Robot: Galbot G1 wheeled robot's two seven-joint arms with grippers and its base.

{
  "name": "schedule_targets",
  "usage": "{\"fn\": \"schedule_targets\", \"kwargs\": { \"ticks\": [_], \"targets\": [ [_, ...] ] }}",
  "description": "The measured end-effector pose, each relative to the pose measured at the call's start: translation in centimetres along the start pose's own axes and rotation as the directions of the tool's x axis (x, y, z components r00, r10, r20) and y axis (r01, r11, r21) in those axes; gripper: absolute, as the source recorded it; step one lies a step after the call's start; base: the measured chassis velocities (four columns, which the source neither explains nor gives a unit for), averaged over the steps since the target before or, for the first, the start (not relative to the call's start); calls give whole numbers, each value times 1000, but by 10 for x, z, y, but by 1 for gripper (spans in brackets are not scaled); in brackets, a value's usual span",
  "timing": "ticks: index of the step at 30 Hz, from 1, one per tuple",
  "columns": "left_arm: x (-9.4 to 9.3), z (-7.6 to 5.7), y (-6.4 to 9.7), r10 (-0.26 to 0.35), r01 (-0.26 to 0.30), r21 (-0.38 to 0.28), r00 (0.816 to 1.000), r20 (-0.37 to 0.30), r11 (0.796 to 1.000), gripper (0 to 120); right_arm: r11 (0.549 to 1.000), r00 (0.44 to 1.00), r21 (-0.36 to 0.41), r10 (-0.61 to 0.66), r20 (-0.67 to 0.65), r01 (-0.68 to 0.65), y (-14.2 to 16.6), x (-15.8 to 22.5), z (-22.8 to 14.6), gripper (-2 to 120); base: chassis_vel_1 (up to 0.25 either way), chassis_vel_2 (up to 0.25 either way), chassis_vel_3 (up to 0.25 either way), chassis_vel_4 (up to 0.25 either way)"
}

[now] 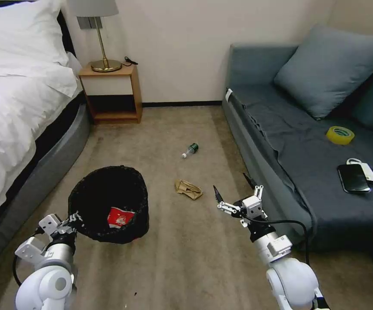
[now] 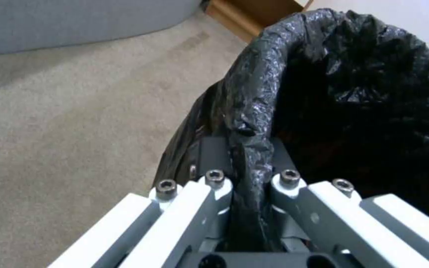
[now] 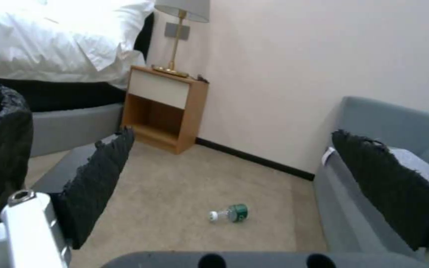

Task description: Pick up the trash bin, then pick up the garbage on the floor and place it into the trash bin.

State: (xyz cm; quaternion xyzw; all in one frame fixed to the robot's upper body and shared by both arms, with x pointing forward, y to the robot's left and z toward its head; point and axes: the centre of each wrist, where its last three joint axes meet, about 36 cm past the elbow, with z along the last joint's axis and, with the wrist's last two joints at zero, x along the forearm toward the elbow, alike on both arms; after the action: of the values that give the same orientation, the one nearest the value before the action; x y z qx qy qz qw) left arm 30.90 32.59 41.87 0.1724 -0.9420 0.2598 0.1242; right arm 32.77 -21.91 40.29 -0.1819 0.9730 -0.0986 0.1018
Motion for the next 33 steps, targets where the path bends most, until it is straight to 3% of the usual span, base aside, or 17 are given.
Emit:
{"fn": "schedule_targets", "kwargs": {
  "ticks": [33],
  "targets": [
    [-4,-11,1,-5,5,1,1000,27,1000,4,1000,1000,-4,-25,-8,25,2,-2,3,100,-14,13,12,-15]
  ]
}}
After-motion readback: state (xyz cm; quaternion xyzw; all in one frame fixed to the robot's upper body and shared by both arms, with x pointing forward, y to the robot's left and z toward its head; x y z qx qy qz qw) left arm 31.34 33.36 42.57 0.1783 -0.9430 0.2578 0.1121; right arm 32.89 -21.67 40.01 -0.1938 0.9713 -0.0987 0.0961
